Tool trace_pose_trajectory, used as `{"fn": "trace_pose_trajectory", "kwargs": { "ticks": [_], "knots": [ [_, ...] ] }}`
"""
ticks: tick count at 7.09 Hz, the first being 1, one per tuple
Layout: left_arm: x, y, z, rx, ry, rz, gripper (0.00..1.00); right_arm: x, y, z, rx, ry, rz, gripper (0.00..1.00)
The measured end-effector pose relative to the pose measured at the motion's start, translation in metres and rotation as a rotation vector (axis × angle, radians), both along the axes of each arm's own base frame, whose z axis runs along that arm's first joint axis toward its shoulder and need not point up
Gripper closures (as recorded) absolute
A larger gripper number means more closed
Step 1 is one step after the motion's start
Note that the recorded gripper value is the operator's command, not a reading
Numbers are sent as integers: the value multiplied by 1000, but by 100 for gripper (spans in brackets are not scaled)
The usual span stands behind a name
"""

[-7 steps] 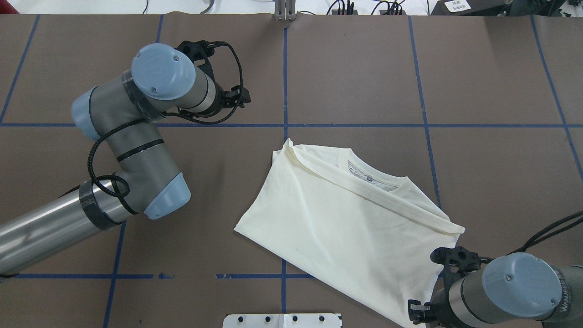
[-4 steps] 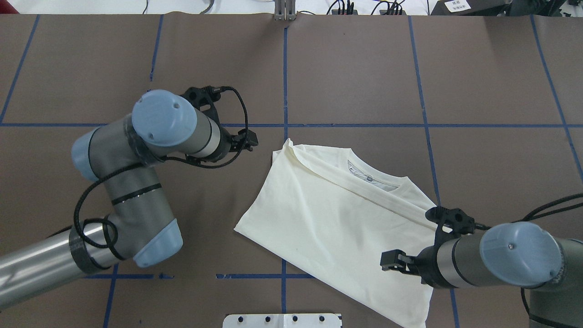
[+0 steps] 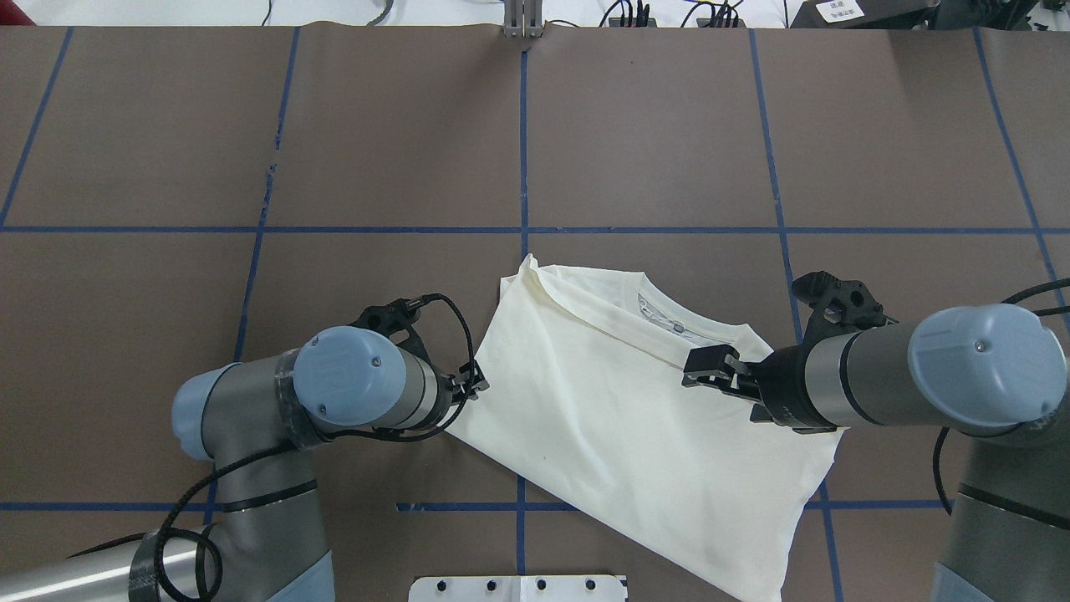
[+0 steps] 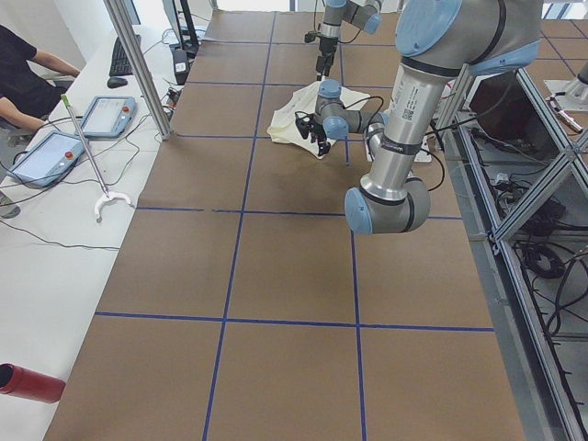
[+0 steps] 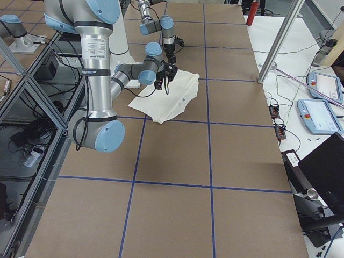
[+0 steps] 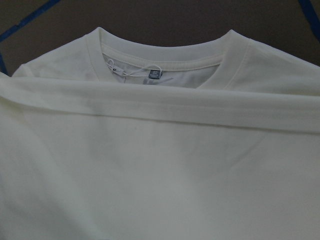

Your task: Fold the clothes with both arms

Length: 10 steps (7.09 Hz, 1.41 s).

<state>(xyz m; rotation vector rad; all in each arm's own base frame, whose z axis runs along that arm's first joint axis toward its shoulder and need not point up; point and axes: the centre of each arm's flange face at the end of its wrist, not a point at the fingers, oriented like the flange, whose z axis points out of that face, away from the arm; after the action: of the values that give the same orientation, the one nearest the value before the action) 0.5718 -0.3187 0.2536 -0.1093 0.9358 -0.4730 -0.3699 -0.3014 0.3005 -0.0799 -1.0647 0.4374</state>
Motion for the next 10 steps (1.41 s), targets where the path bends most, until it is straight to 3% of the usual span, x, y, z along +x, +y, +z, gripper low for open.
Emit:
{"fn": "trace_pose_trajectory", "kwargs": {
  "ticks": [6, 7, 9, 10],
  "knots": [
    [10, 12, 7, -26, -34, -10, 47, 7, -9, -3, 3, -7, 21, 0],
    [9, 10, 8, -22, -37, -20, 56, 7, -9, -3, 3, -6, 21, 0],
    [8, 6, 9, -19, -40, -29, 99, 6, -9, -2, 1, -4, 21, 0],
    [8, 6, 9, -19, -43, -30, 100, 6, -9, -1, 0, -2, 21, 0]
  ]
}}
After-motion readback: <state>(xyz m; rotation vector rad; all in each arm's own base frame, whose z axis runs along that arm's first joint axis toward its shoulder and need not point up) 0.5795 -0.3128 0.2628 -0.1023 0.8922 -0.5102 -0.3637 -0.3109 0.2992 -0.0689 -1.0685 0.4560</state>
